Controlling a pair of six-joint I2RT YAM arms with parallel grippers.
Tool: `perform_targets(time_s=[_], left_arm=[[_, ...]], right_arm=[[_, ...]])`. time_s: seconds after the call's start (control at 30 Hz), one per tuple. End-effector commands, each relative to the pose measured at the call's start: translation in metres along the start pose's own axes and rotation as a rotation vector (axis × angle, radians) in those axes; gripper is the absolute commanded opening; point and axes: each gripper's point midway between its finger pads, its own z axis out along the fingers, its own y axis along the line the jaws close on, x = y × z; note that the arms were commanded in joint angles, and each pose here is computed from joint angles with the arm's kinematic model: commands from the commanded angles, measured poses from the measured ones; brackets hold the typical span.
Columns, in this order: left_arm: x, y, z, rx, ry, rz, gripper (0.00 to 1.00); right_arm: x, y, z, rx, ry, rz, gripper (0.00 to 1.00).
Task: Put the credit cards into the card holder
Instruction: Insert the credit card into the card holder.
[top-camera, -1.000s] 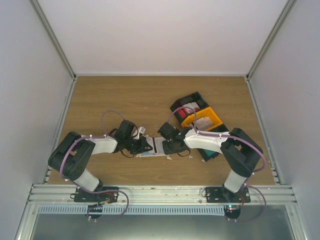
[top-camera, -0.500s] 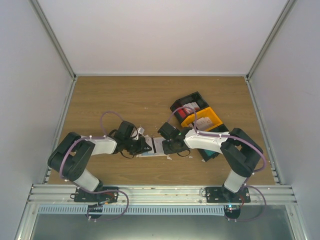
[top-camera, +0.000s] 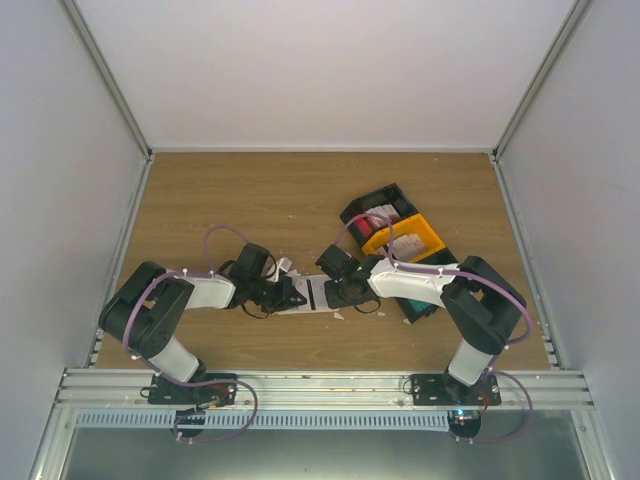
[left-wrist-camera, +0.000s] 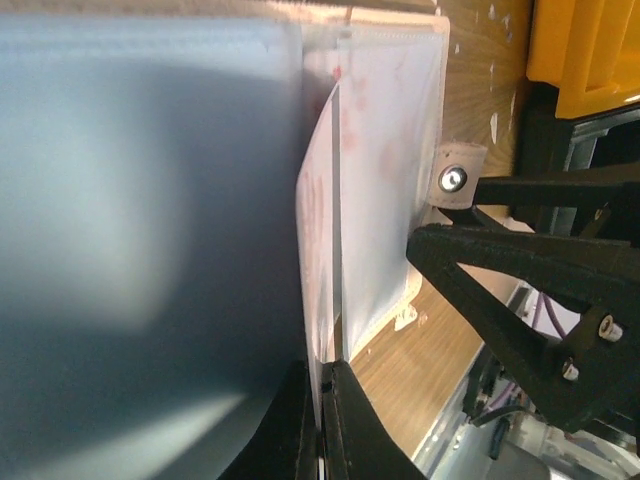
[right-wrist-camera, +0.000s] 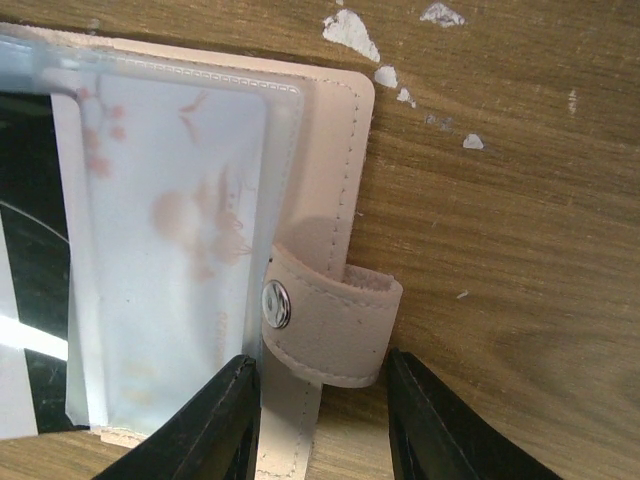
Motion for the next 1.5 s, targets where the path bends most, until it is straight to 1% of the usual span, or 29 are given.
perform_targets(time_s=[0.0,0.17,0.47,0.67,0.73,0.93,1.07,1.13,1.3,1.47], left_arm=[[0.025,0.022,0.005,-0.048,0.071,-0.098,0.00],[0.026,0.023,0.008,-0.047,0.095,-0.102,0.00],[0.011,0.022,0.013,-0.072,0.100,-0.063,0.00],[-0.001,0.024,0.012,-0.084,0.067,-0.049,0.00],[-0.002,0.030,0.011,-0.120,0.058,-0.065,0.00],[-0.004,0.037,0.008,-0.154,0.017,-0.092,0.00],[-0.002,0.040,0.008,-0.163,0.013,-0.119,0.00],[-0.009,0.036,0.007,-0.150,-0.014,-0.111,0.00],[-0.012,0.035,0.006,-0.146,-0.034,-0.127,0.00],[-0.012,0.034,0.008,-0.138,-0.029,-0.128,0.00]], right_arm=[[0.021,-0.008,0.016,0.022,0.069,-0.002,0.37],[0.020,-0.007,0.017,0.021,0.065,-0.002,0.37],[0.021,-0.009,0.016,0.019,0.064,0.001,0.37],[0.021,-0.008,0.016,0.019,0.061,0.005,0.37],[0.022,-0.009,0.016,0.019,0.064,0.006,0.37],[0.023,-0.009,0.020,0.022,0.073,0.006,0.37],[0.024,-0.008,0.020,0.020,0.076,0.002,0.37],[0.024,-0.009,0.020,0.021,0.078,0.000,0.37],[0.028,-0.010,0.021,0.019,0.084,0.002,0.37],[0.029,-0.010,0.021,0.013,0.084,0.000,0.37]])
